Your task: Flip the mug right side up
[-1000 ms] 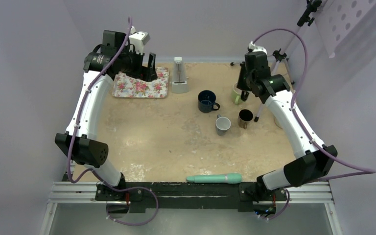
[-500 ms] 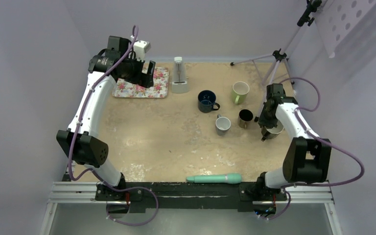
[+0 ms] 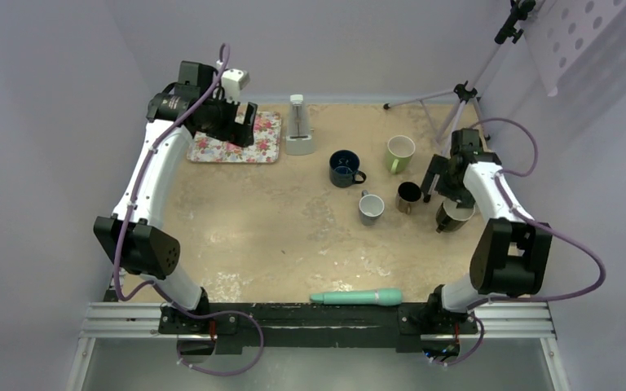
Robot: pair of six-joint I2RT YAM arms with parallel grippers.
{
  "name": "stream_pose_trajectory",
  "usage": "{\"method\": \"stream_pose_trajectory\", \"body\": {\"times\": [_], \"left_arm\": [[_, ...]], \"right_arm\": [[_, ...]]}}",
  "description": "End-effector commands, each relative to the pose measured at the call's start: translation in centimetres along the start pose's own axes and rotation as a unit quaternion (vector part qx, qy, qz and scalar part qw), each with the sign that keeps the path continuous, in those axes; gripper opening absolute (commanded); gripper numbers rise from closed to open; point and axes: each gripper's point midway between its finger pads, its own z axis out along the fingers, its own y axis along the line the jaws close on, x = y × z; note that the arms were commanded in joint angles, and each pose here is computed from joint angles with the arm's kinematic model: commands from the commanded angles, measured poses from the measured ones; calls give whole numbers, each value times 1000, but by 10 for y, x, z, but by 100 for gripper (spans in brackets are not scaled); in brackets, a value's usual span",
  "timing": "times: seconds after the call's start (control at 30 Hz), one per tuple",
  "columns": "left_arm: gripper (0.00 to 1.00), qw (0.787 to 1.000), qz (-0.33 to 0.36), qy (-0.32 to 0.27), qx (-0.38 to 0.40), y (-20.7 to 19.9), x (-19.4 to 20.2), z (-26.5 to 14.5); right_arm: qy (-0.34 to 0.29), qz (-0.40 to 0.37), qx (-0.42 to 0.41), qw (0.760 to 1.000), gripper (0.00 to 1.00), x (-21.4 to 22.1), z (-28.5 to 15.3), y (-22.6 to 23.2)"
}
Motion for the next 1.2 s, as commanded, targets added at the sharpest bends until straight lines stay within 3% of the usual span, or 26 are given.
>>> {"method": "stream_pose_trajectory", "body": {"times": [0.0, 0.1, 0.17, 0.27, 0.37, 0.4, 0.47, 0.5, 0.6, 0.7, 0.93, 1.17], "left_arm": [[100, 1000, 9, -13, 25, -9, 2, -10], [100, 998, 12, -7, 55, -21, 16, -10], [100, 997, 31, -19, 65, -26, 23, -19], [100, 985, 119, -31, 122, -49, 51, -47], [100, 974, 192, -47, 110, -51, 96, -74], [100, 975, 195, -56, 92, -45, 115, -69], [100, 970, 204, -133, 22, -28, 123, -70], [100, 963, 200, -182, -23, -18, 118, -68], [100, 930, 146, -313, -126, 8, 119, -53], [100, 904, 66, -381, -181, 29, 135, -36], [100, 908, -61, -326, -256, 67, 180, -1], [99, 923, -51, -313, -220, 53, 197, 12]], "right_arm": [[-130, -8, -32, 991, 99, -64, -77, 6], [-235, -37, -71, 969, 99, -99, -118, 17], [-355, -38, -111, 928, 99, -123, -168, 26], [-553, -30, -182, 812, 99, -137, -245, 31], [-692, -12, -187, 697, 99, -118, -279, 12], [-705, -3, -175, 687, 99, -106, -262, 4], [-732, 26, -155, 663, 99, -90, -251, -13], [-736, 26, -150, 660, 99, -83, -242, -16], [-720, 4, -129, 682, 99, -68, -210, -19], [-707, 5, -125, 696, 98, -57, -194, -22], [-721, 20, -91, 687, 99, -41, -186, -41], [-697, 7, -92, 711, 99, -40, -167, -35]]}}
